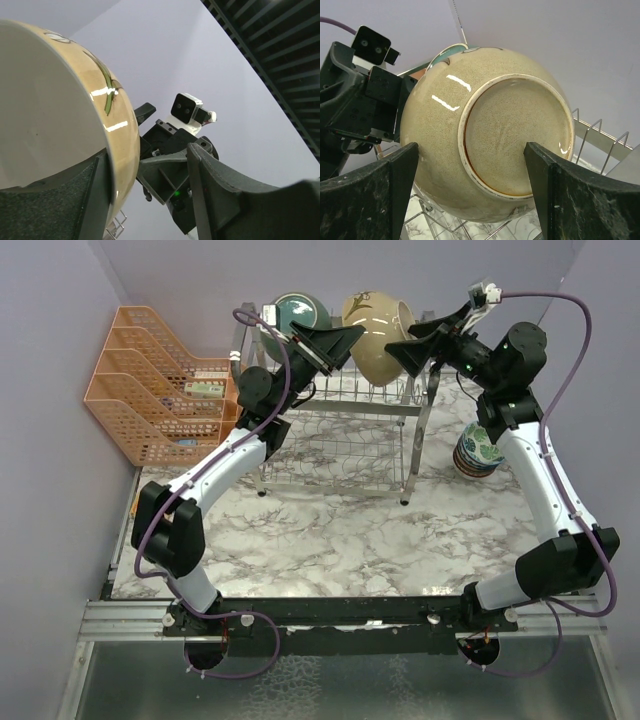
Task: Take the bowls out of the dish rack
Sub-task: Pick up the bowl from the dish rack.
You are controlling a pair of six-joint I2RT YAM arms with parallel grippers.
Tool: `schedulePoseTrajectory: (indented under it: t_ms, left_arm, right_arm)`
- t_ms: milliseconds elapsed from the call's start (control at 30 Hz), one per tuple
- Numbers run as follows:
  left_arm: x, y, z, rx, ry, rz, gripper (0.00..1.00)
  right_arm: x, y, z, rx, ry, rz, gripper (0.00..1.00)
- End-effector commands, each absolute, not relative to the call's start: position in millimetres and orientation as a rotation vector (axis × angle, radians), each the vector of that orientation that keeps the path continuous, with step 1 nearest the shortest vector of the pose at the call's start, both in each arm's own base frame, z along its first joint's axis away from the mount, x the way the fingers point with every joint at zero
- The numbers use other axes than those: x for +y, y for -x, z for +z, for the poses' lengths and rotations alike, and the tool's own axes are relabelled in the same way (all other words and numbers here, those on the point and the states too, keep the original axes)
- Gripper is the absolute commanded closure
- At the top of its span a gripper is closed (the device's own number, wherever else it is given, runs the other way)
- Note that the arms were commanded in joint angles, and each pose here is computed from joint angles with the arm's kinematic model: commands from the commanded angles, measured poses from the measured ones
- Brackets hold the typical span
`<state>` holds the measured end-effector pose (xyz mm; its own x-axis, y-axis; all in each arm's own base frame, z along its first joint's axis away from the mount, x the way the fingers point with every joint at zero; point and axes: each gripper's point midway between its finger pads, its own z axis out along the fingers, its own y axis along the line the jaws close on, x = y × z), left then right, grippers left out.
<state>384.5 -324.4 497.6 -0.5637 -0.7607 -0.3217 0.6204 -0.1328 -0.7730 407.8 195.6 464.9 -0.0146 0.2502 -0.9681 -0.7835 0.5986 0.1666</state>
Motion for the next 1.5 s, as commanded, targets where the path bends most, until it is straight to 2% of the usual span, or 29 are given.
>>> schedulePoseTrajectory:
  t_ms: [0, 133, 400, 833, 1233, 1467]
  left_arm:
    - [-336.1, -396.7, 465.9, 1.233, 0.199, -1.849, 0.38]
    - [-336.9, -398.2, 466.9, 1.229, 0.194, -1.851, 0.39]
    - [-339.9, -403.4, 476.1, 1.225, 0.162, -1.821, 0.72]
    - [-354.0, -404.6, 487.9, 1.123, 0.048, -1.946, 1.0]
    - [-341.2, -382.0, 518.1, 1.007, -0.04, -1.951, 1.0]
    - [-332.8, -369.0, 533.9, 0.862, -0.096, -2.043, 1.0]
  right_arm:
    - [195.4, -415.5, 450.5, 1.389, 0.489, 0.87, 0.14]
    - [195.4, -416.7, 448.5, 1.394, 0.487, 0.866, 0.14]
    - [194.0, -413.9, 447.2, 1.389, 0.493, 0.854, 0.14]
    - [166.7, -394.0, 466.8, 1.348, 0.4, 0.698, 0.14]
    - [163.9, -389.5, 469.6, 1.341, 0.373, 0.702, 0.14]
    - [162.7, -390.0, 463.8, 1.355, 0.371, 0.694, 0.14]
